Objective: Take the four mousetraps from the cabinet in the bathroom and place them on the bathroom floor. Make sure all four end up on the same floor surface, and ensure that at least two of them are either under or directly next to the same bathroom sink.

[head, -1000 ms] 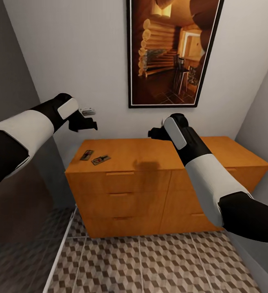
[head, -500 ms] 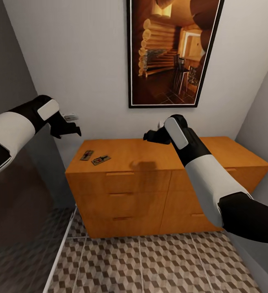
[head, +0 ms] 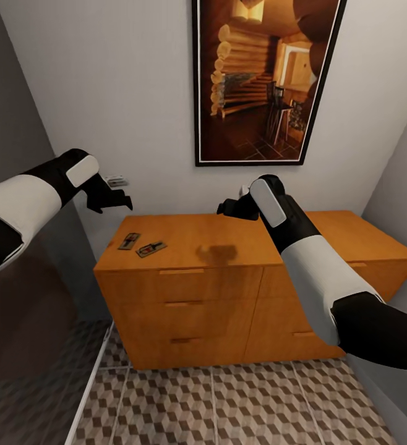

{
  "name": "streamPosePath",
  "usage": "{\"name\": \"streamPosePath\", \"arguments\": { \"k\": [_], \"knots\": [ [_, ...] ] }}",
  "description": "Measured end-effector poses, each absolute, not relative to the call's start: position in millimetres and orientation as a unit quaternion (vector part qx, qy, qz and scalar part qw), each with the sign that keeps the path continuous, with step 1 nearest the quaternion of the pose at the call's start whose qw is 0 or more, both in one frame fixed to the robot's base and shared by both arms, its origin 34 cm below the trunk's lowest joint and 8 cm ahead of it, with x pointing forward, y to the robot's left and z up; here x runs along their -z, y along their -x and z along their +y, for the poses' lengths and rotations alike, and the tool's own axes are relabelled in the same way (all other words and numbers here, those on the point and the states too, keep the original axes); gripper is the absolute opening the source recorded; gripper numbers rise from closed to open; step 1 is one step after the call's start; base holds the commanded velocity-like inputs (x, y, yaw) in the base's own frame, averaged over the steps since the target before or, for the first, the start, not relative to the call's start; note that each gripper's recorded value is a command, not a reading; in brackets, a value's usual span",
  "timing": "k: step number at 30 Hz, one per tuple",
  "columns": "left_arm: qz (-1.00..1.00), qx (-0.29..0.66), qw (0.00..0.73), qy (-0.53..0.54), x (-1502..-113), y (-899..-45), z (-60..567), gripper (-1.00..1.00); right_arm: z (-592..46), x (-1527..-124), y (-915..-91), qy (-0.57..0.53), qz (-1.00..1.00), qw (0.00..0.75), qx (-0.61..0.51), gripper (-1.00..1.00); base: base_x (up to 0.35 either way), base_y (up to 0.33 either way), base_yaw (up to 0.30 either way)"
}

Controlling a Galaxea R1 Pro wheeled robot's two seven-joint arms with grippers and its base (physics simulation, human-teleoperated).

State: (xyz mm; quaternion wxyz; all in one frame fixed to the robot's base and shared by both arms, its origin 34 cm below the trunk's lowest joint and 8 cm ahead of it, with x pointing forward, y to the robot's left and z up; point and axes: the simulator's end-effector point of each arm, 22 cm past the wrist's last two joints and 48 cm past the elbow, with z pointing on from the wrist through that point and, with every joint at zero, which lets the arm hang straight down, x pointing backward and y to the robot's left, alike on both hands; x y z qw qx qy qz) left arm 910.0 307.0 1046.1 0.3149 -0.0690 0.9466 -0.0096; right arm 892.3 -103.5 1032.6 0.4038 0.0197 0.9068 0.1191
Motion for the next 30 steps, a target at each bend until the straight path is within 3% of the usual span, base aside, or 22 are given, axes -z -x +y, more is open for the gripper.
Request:
{"name": "streamPosePath", "arguments": {
  "k": [13,24,30],
  "knots": [
    [0.95,0.01,0.305,0.068,-1032,-907,307,1.0,-104,-1031,-892,-0.02,0.907,0.403,-0.119,1.0,0.01,0.0,0.0],
    [0.958,0.005,0.277,0.071,-992,-896,312,1.0,-104,-1029,-891,-0.02,0.908,0.401,-0.119,1.0,0.235,0.0,0.0],
    [0.961,0.004,0.266,0.072,-976,-891,313,1.0,-104,-1029,-892,-0.02,0.908,0.401,-0.119,1.0,0.074,0.0,0.0]
  ]
}}
